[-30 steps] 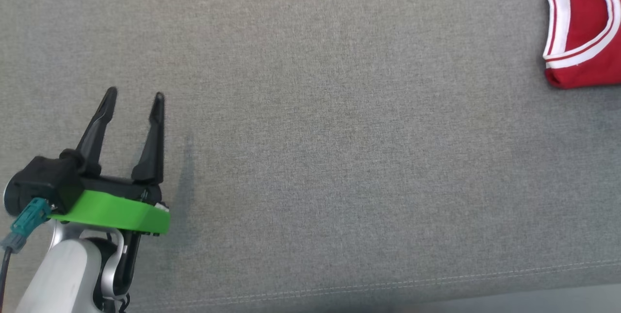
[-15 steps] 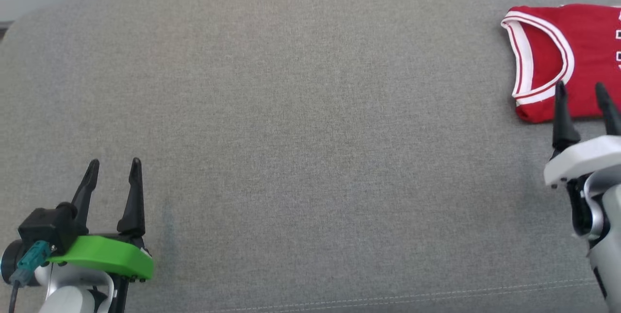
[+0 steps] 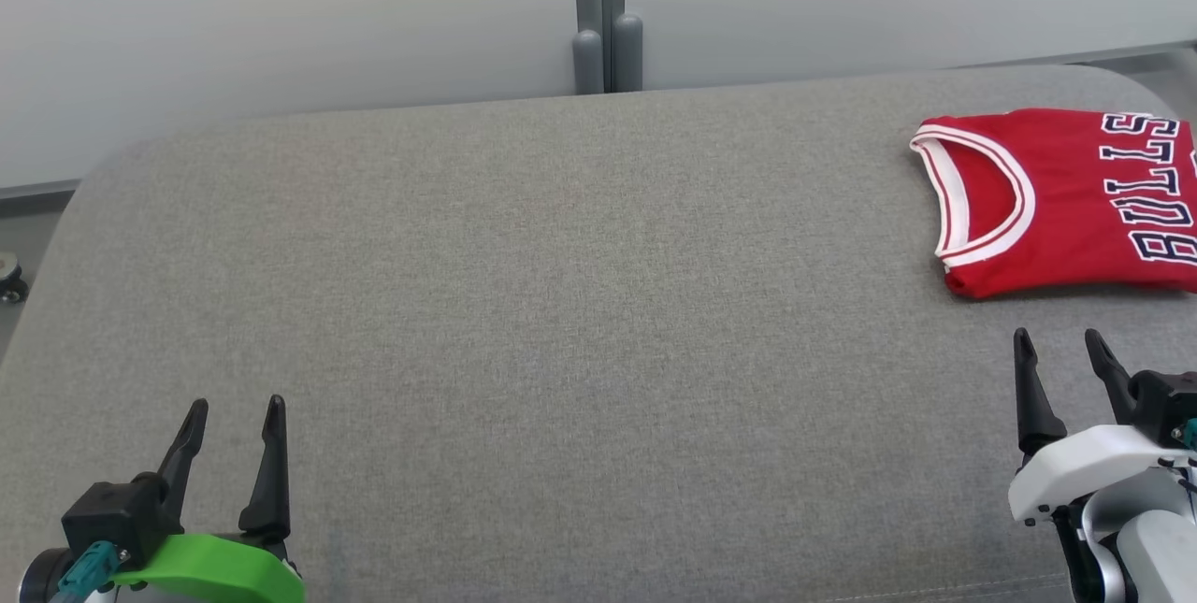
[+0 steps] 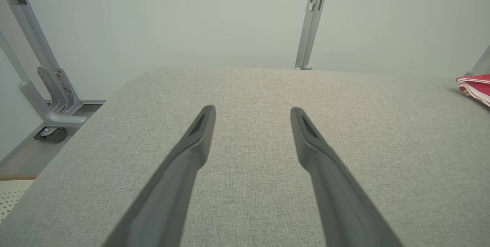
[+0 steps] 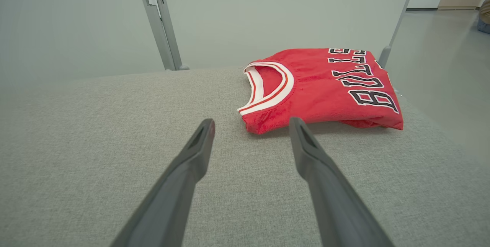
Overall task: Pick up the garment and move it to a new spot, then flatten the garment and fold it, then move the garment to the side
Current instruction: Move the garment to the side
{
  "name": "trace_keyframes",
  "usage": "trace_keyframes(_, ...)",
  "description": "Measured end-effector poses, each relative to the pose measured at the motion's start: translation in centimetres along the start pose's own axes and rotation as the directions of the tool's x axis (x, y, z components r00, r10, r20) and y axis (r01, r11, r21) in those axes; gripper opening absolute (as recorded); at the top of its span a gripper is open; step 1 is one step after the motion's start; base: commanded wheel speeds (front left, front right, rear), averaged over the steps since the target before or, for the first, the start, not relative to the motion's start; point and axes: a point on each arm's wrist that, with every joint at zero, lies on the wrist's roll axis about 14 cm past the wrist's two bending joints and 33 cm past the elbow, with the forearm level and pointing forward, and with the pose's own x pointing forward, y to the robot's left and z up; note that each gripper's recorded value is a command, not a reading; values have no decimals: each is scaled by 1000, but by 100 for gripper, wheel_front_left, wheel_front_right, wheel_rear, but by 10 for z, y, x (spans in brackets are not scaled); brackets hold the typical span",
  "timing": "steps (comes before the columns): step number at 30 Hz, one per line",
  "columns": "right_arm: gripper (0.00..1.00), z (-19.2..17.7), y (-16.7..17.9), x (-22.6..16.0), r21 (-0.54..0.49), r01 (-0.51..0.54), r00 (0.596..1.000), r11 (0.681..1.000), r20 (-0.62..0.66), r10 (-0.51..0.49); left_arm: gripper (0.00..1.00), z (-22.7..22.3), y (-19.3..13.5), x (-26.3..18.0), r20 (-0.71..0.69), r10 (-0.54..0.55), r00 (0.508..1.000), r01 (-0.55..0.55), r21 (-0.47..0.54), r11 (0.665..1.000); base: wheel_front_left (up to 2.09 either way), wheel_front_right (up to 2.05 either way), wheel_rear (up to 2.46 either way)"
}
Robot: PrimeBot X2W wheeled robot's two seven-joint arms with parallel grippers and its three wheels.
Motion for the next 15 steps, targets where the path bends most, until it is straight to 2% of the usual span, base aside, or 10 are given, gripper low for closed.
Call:
trace_keyframes(7, 100, 17, 10, -11, 11, -20, 998, 1000, 63, 19, 100, 18, -9, -5, 59, -33, 998, 34, -6, 999, 0, 0, 0)
trace_keyframes(15, 100, 24, 3, -17, 6, 5, 996, 1000, 88, -5, 100, 17, -11, -4, 54, -42, 998, 42, -6, 999, 0, 0, 0)
